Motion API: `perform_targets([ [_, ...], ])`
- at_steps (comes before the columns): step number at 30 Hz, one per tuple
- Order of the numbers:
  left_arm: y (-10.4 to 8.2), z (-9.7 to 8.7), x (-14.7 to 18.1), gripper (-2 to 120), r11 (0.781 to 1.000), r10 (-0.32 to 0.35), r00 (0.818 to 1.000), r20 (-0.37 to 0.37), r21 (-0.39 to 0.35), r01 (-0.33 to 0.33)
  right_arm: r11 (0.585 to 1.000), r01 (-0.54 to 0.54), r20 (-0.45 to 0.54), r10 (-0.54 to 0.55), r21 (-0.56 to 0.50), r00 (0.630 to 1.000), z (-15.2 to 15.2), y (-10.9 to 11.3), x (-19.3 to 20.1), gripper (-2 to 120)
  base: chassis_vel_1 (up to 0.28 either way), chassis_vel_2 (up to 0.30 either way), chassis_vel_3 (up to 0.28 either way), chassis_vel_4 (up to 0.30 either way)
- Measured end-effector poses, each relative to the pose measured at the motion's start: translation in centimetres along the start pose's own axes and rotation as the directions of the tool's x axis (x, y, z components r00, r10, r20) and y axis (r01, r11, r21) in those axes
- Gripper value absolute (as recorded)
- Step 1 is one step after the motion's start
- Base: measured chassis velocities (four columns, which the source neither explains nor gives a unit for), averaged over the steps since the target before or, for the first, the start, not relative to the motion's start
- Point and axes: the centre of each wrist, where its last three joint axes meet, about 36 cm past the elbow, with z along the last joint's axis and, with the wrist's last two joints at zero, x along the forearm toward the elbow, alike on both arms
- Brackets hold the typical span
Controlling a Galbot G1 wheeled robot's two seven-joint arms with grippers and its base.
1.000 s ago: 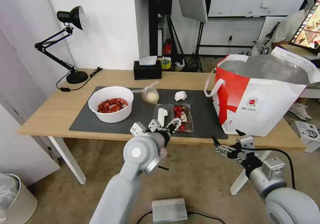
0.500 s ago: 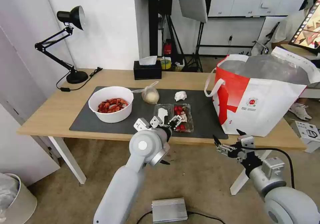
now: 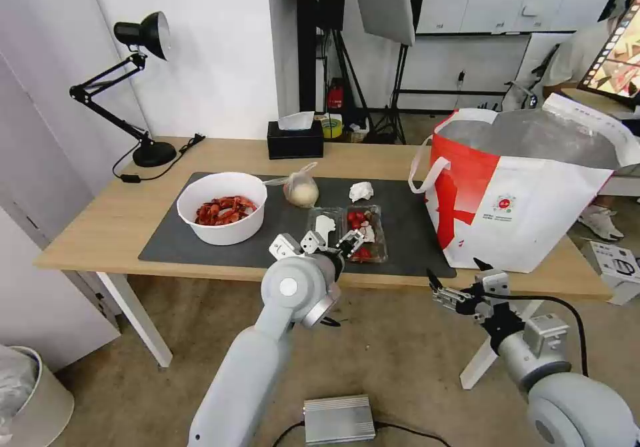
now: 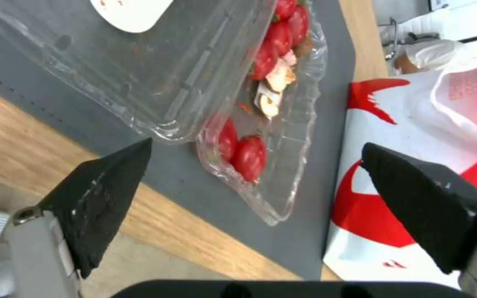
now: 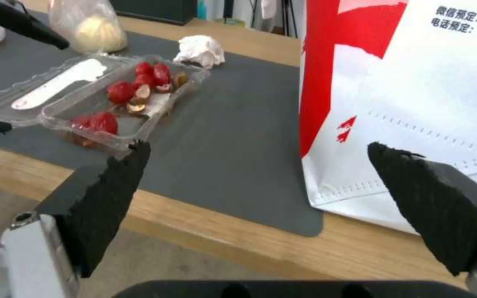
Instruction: Pick up the trash from the table and place it into the takeout bag.
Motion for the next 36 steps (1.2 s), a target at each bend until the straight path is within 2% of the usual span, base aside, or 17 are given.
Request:
perform_targets([
  [7, -0.1, 0.1, 0.3, 100, 1.0, 0.005, 1.0, -0.002, 0.0, -0.005, 1.0, 0.002, 0.0, -0.002, 0.0, 1.0, -0.1, 0.1, 0.2, 100, 0.0, 0.0, 0.0, 0.0],
  [26, -0.1, 0.0, -0.6, 100, 0.999, -0.04, 0.999, -0.026, -0.006, 0.04, 1.0, -0.01, 0.003, 0.01, 0.0, 1.0, -0.1, 0.0, 0.2, 100, 0.0, 0.0, 0.0, 0.0],
  [36, -0.9, -0.2, -1.4, 100, 0.999, -0.042, 0.999, -0.025, -0.007, 0.042, 1.0, -0.012, 0.0, 0.012, 0.0, 1.0, 0.1, -0.1, -0.1, 100, 0.0, 0.0, 0.0, 0.0],
])
